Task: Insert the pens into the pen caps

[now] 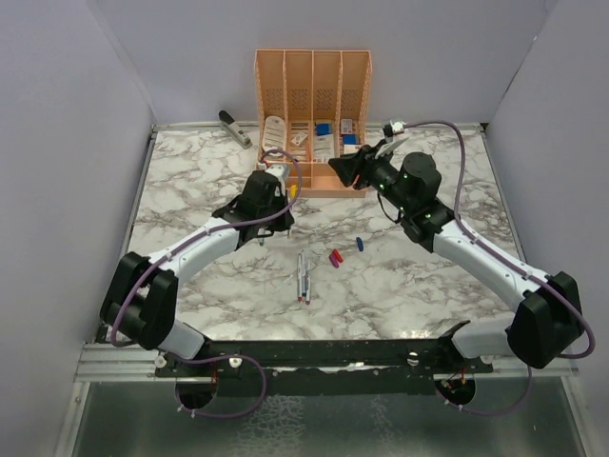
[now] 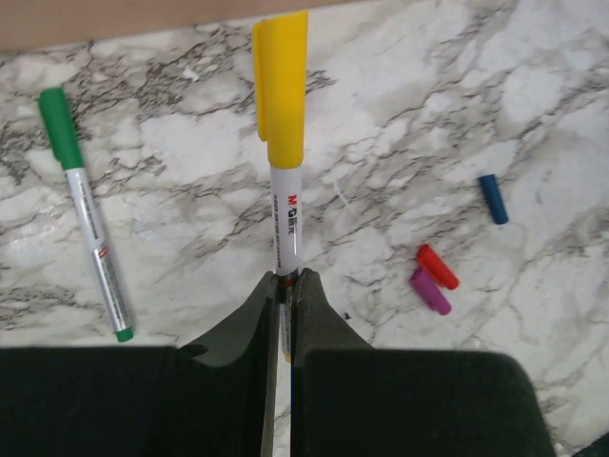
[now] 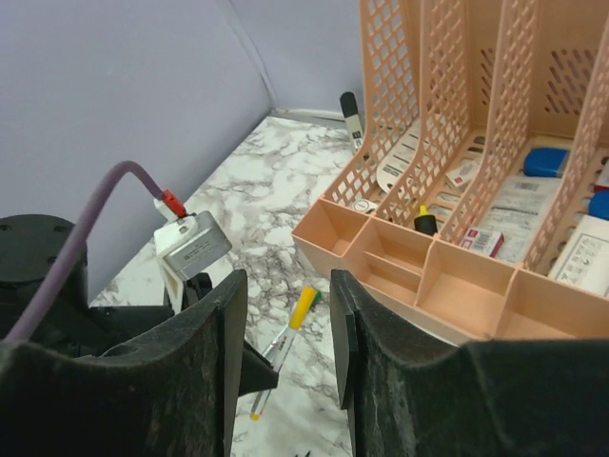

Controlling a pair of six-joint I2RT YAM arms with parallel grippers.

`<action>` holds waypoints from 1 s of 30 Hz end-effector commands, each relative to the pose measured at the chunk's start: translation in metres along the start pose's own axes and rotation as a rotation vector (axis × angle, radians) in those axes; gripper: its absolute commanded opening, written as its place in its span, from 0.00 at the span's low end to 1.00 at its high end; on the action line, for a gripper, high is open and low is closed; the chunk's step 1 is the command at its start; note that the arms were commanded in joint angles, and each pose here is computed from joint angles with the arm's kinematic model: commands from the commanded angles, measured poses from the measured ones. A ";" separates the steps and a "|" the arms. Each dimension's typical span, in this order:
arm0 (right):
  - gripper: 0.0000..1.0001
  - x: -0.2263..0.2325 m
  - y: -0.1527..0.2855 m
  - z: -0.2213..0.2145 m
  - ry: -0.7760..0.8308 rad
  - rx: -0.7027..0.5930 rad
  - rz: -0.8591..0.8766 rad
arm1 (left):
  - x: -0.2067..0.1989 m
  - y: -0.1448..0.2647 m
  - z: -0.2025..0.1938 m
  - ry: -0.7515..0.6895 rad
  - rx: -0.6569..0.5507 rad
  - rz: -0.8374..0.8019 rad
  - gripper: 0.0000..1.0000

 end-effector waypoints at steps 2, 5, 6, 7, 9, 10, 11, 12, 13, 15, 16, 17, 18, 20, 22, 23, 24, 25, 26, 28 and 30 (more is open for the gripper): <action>0.40 -0.009 0.019 -0.008 0.017 0.058 -0.102 | 0.025 -0.012 -0.005 -0.015 0.085 0.207 0.00; 0.40 -0.011 0.024 -0.018 0.005 0.096 -0.114 | 0.034 -0.024 -0.008 -0.022 0.148 0.259 0.00; 0.40 -0.011 0.025 -0.019 0.001 0.100 -0.115 | 0.035 -0.027 -0.009 -0.024 0.166 0.267 0.00; 0.40 -0.012 0.026 -0.021 -0.003 0.107 -0.116 | 0.036 -0.030 -0.011 -0.026 0.186 0.278 0.00; 0.39 -0.012 0.028 -0.024 -0.013 0.115 -0.118 | 0.040 -0.034 -0.013 -0.027 0.218 0.310 0.00; 0.39 -0.012 0.028 -0.025 -0.016 0.119 -0.117 | 0.043 -0.036 -0.015 -0.029 0.234 0.325 0.00; 0.39 -0.012 0.029 -0.026 -0.018 0.121 -0.115 | 0.045 -0.040 -0.018 -0.032 0.250 0.340 0.00; 0.39 -0.012 0.029 -0.027 -0.022 0.126 -0.114 | 0.047 -0.042 -0.019 -0.036 0.262 0.354 0.00; 0.39 -0.012 0.030 -0.028 -0.026 0.128 -0.113 | 0.049 -0.043 -0.020 -0.038 0.268 0.366 0.00; 0.39 -0.012 0.031 -0.031 -0.032 0.138 -0.112 | 0.053 -0.044 -0.022 -0.045 0.278 0.394 0.00; 0.39 -0.012 0.031 -0.032 -0.037 0.143 -0.113 | 0.054 -0.044 -0.022 -0.047 0.281 0.402 0.00; 0.39 -0.012 0.031 -0.033 -0.040 0.147 -0.112 | 0.056 -0.044 -0.022 -0.048 0.284 0.411 0.00; 0.39 -0.012 0.032 -0.034 -0.042 0.152 -0.114 | 0.057 -0.044 -0.022 -0.049 0.285 0.417 0.00; 0.38 -0.013 0.032 -0.036 -0.046 0.158 -0.113 | 0.059 -0.045 -0.024 -0.050 0.293 0.430 0.00; 0.38 -0.013 0.033 -0.037 -0.050 0.161 -0.112 | 0.061 -0.045 -0.025 -0.054 0.305 0.438 0.00; 0.38 -0.012 0.033 -0.037 -0.051 0.162 -0.111 | 0.062 -0.046 -0.026 -0.055 0.309 0.439 0.00; 0.38 -0.012 0.033 -0.037 -0.053 0.163 -0.112 | 0.062 -0.047 -0.027 -0.056 0.315 0.439 0.00; 0.38 -0.012 0.034 -0.038 -0.055 0.165 -0.111 | 0.062 -0.047 -0.028 -0.057 0.320 0.439 0.00; 0.38 -0.012 0.034 -0.038 -0.057 0.165 -0.110 | 0.062 -0.048 -0.028 -0.057 0.323 0.438 0.01; 0.38 -0.012 0.034 -0.039 -0.057 0.168 -0.109 | 0.063 -0.049 -0.029 -0.059 0.329 0.440 0.03; 0.38 -0.012 0.034 -0.038 -0.057 0.168 -0.106 | 0.063 -0.049 -0.030 -0.059 0.331 0.441 0.04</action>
Point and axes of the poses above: each gripper's point midway between its finger pads, its own y axis back along the fingers, its own x axis along the line the jaws close on, z = x × y, the point moved 8 cm from there along y, back along the fingers, and after that the axes turned 1 degree about -y, right-handed, at the moved point
